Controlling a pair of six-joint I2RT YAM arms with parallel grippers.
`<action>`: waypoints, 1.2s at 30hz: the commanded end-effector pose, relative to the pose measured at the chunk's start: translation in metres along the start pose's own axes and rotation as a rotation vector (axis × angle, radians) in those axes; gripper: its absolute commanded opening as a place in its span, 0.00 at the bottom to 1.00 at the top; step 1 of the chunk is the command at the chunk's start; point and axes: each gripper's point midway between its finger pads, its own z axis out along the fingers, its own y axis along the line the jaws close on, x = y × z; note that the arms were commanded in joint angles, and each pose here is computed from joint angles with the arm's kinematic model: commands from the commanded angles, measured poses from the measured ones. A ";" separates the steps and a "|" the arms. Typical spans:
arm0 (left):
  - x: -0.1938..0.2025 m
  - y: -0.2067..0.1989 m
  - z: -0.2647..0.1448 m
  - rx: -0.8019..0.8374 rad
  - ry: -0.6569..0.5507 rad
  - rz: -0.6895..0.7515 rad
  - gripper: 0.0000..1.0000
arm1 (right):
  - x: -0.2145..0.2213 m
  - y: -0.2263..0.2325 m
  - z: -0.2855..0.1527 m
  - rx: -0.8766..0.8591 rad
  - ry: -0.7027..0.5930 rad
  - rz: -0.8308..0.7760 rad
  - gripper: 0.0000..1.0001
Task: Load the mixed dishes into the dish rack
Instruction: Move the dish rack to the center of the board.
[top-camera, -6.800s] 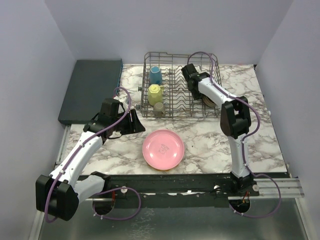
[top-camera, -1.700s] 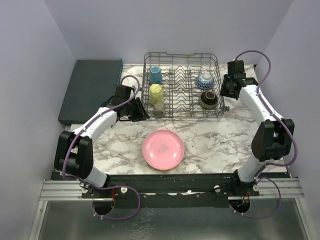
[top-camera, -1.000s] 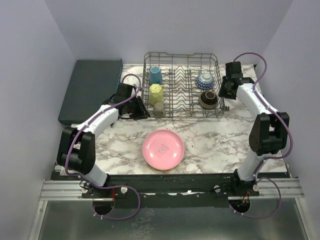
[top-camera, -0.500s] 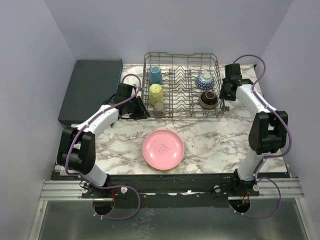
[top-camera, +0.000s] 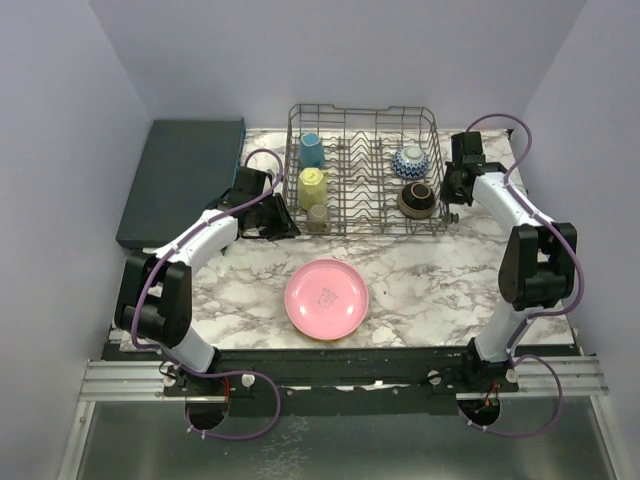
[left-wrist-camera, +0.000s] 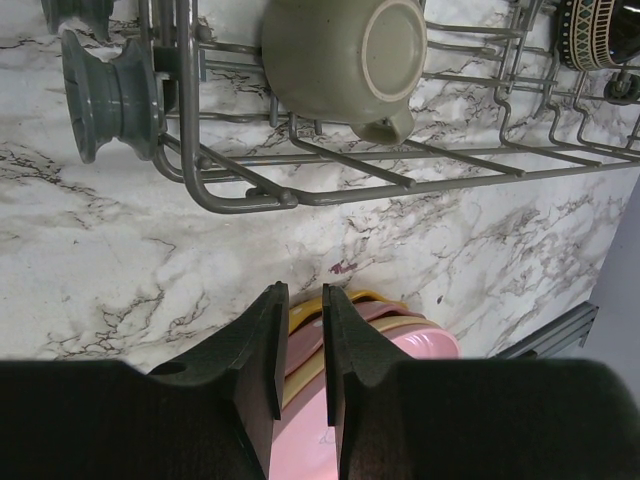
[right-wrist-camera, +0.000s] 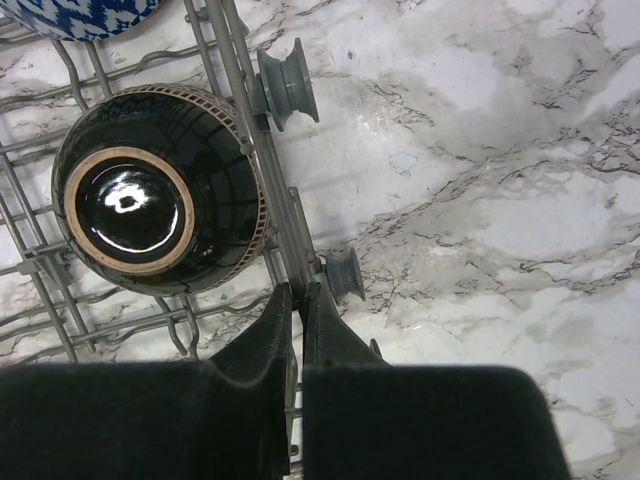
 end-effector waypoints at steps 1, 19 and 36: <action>-0.002 0.005 0.005 -0.011 -0.014 0.003 0.26 | 0.018 0.006 -0.004 -0.054 0.045 0.023 0.00; 0.004 0.001 -0.009 0.010 -0.030 0.002 0.25 | 0.059 0.033 -0.050 -0.263 0.088 0.084 0.00; 0.041 0.010 -0.031 0.034 -0.011 -0.060 0.29 | 0.116 0.079 -0.102 -0.483 0.151 0.162 0.00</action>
